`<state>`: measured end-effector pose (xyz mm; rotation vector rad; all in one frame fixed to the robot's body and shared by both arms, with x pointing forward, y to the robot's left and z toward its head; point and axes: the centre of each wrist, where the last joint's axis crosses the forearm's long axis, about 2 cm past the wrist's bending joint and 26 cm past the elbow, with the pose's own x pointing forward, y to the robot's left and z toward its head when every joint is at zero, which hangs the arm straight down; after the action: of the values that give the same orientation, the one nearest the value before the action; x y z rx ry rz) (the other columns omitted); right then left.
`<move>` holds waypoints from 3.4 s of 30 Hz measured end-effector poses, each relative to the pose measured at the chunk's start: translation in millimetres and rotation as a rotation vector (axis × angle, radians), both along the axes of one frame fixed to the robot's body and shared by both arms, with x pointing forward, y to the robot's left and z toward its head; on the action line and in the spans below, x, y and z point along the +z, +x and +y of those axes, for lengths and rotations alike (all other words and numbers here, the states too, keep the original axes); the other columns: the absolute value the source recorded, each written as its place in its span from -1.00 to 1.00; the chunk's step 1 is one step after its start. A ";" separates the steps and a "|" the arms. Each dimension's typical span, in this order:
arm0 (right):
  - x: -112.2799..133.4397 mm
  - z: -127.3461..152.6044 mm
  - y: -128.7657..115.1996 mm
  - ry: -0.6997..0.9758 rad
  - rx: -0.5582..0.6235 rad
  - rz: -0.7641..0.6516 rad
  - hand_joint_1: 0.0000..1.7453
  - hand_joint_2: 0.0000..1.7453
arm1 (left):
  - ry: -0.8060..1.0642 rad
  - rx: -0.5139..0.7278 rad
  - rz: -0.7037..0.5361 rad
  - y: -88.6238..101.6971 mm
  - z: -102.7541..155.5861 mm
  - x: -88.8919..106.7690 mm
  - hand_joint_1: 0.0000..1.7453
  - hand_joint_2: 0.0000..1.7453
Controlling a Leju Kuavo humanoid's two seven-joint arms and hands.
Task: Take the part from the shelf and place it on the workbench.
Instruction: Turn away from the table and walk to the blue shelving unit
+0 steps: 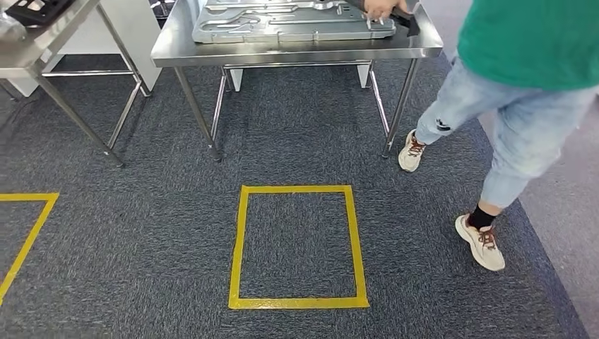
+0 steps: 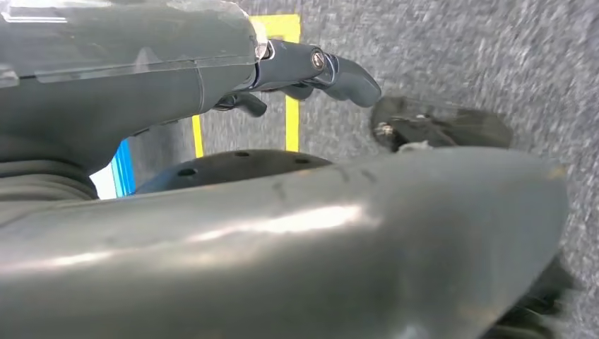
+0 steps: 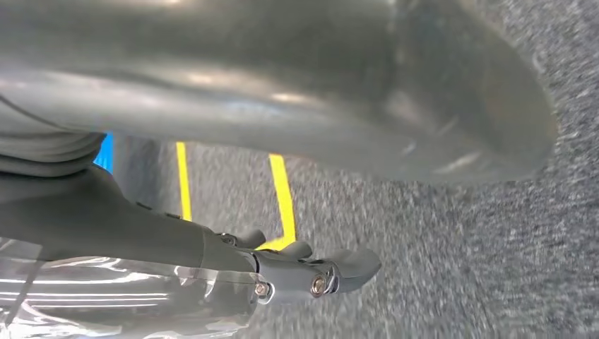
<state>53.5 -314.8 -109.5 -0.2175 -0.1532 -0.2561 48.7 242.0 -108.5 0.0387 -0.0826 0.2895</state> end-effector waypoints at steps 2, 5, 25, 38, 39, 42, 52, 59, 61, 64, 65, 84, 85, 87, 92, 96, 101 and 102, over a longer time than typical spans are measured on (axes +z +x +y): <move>0.0 0.0 0.1 0.000 0.000 0.005 -1.00 -1.00 | 0.000 -0.004 0.004 -0.9 0.0 -0.1 -1.00 -1.00; 0.1 1.6 0.9 0.003 0.001 0.004 -1.00 -1.00 | 0.003 -0.008 0.004 0.3 1.5 -0.1 -1.00 -1.00; 0.2 3.8 2.1 0.005 0.017 0.023 -1.00 -1.00 | 0.008 -0.023 0.005 1.4 2.1 0.0 -1.00 -1.00; 0.4 8.7 4.9 0.023 0.049 0.032 -1.00 -1.00 | 0.028 -0.008 0.002 2.9 7.2 -0.2 -1.00 -1.00; 0.6 9.1 6.4 0.024 0.050 0.029 -1.00 -1.00 | 0.030 -0.008 0.003 2.2 7.5 -0.3 -1.00 -1.00; 0.9 11.2 8.9 0.029 0.058 0.025 -1.00 -1.00 | 0.039 -0.006 0.008 0.2 8.8 -0.7 -1.00 -1.00; 0.3 16.6 5.3 0.041 0.096 0.069 -1.00 -1.00 | 0.067 0.002 0.027 0.0 12.3 -0.8 -1.00 -1.00; 0.1 23.1 4.2 0.043 0.111 0.068 -1.00 -1.00 | 0.100 -0.004 0.055 -5.2 23.5 -2.1 -1.00 -1.00; -0.1 22.9 2.5 0.035 0.108 0.072 -1.00 -1.00 | 0.112 -0.006 0.048 -4.4 26.2 -2.1 -1.00 -1.00; -0.1 22.9 2.2 0.033 0.106 0.064 -1.00 -1.00 | 0.141 -0.005 0.043 -5.5 29.7 -2.3 -1.00 -1.00; -0.2 23.1 2.4 0.044 0.108 0.057 -1.00 -1.00 | 0.148 -0.003 0.041 -5.4 30.5 -2.2 -1.00 -1.00; 0.1 34.2 4.4 0.080 0.153 0.049 -1.00 -1.00 | 0.117 0.024 0.086 2.3 17.9 -0.6 -1.00 -1.00; 0.3 33.5 5.2 0.062 0.150 0.052 -1.00 -1.00 | 0.134 0.030 0.092 1.4 18.3 -0.7 -1.00 -1.00; 0.5 32.2 5.9 0.041 0.149 0.053 -1.00 -1.00 | 0.158 0.036 0.099 -0.9 19.4 -0.9 -1.00 -1.00; -0.1 28.3 2.1 0.031 0.155 0.059 -1.00 -1.00 | 0.181 0.039 0.081 1.4 19.7 -0.5 -1.00 -1.00; 0.0 26.5 2.4 0.003 0.152 0.050 -1.00 -1.00 | 0.188 0.035 0.082 0.6 18.4 -0.4 -1.00 -1.00; 0.5 24.9 5.0 -0.022 0.149 0.032 -1.00 -1.00 | 0.197 0.031 0.089 1.6 16.0 -0.1 -1.00 -1.00; 0.6 24.4 5.9 -0.026 0.151 0.029 -1.00 -1.00 | 0.201 0.033 0.092 0.5 16.3 -0.2 -1.00 -1.00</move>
<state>59.5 -290.4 -108.9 -0.2339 -0.1430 -0.1010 49.3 258.3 -108.7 0.2526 -0.0192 0.3113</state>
